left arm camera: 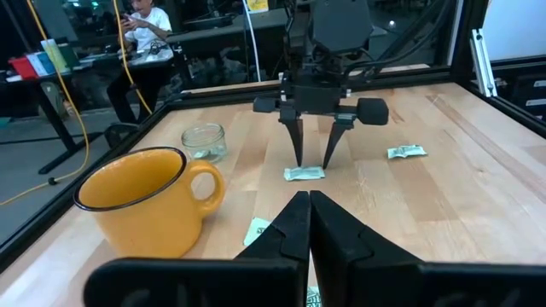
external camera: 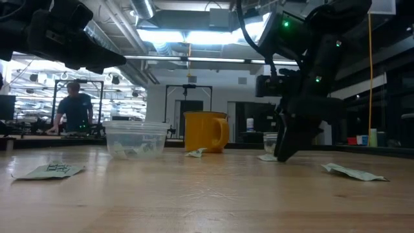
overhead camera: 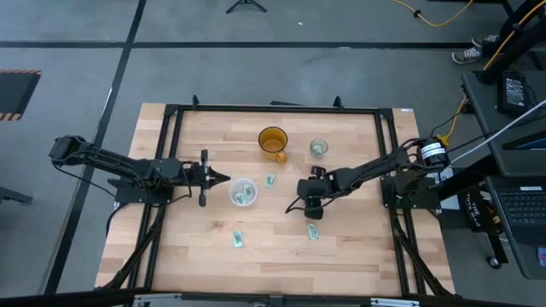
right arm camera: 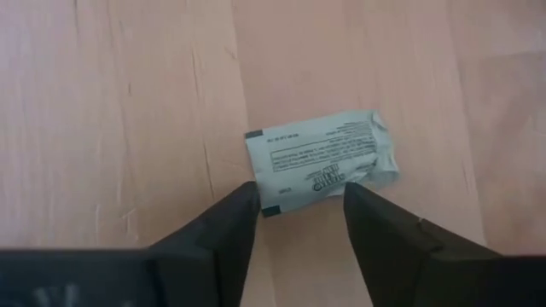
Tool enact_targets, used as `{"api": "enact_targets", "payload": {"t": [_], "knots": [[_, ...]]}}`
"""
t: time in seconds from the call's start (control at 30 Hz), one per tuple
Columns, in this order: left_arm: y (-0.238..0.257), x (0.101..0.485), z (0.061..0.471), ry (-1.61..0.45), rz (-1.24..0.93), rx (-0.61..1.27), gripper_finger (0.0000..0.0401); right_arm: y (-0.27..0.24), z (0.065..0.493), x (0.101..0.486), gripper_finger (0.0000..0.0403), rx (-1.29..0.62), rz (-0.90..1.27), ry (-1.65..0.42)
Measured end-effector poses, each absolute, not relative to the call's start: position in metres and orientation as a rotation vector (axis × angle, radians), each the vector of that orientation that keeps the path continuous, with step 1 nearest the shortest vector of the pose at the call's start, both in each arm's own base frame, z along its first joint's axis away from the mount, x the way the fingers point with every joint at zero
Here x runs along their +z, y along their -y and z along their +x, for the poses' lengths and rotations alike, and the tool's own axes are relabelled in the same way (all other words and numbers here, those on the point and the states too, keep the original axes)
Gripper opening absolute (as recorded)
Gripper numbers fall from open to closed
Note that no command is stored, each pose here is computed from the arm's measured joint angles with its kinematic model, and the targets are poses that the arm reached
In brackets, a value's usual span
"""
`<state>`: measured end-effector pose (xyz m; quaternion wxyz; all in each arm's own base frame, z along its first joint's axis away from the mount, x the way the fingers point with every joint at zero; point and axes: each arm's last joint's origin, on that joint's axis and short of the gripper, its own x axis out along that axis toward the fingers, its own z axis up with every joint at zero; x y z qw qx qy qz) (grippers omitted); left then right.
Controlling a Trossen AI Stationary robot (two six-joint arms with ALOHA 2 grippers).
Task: Pick and place Stevia / Truvia into bins
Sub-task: Put the stevia packet into the transparent container
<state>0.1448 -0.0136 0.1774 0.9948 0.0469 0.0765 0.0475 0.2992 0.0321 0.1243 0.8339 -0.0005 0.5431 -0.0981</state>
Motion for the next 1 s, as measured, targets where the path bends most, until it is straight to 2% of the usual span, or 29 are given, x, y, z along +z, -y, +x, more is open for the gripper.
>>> {"api": "enact_targets", "payload": {"t": [0.2, 0.5, 0.83, 1.0], "knots": [[0.014, 0.177, 0.145, -0.154, 0.094, 0.095, 0.0003, -0.032, 0.3, 0.124, 0.0124, -0.206, 0.007, -1.149], [0.014, 0.177, 0.145, -0.154, 0.094, 0.095, 0.0003, -0.032, 0.299, 0.123, 0.001, -0.216, 0.001, -1.15], [0.014, 0.177, 0.145, -0.158, 0.095, 0.095, 0.0002, -0.031, 0.298, 0.124, 0.0002, -0.215, -0.004, -1.156], [0.014, 0.176, 0.145, -0.173, 0.098, 0.094, 0.0002, -0.031, 0.294, 0.137, 0.0002, -0.189, -0.013, -1.132]]}}
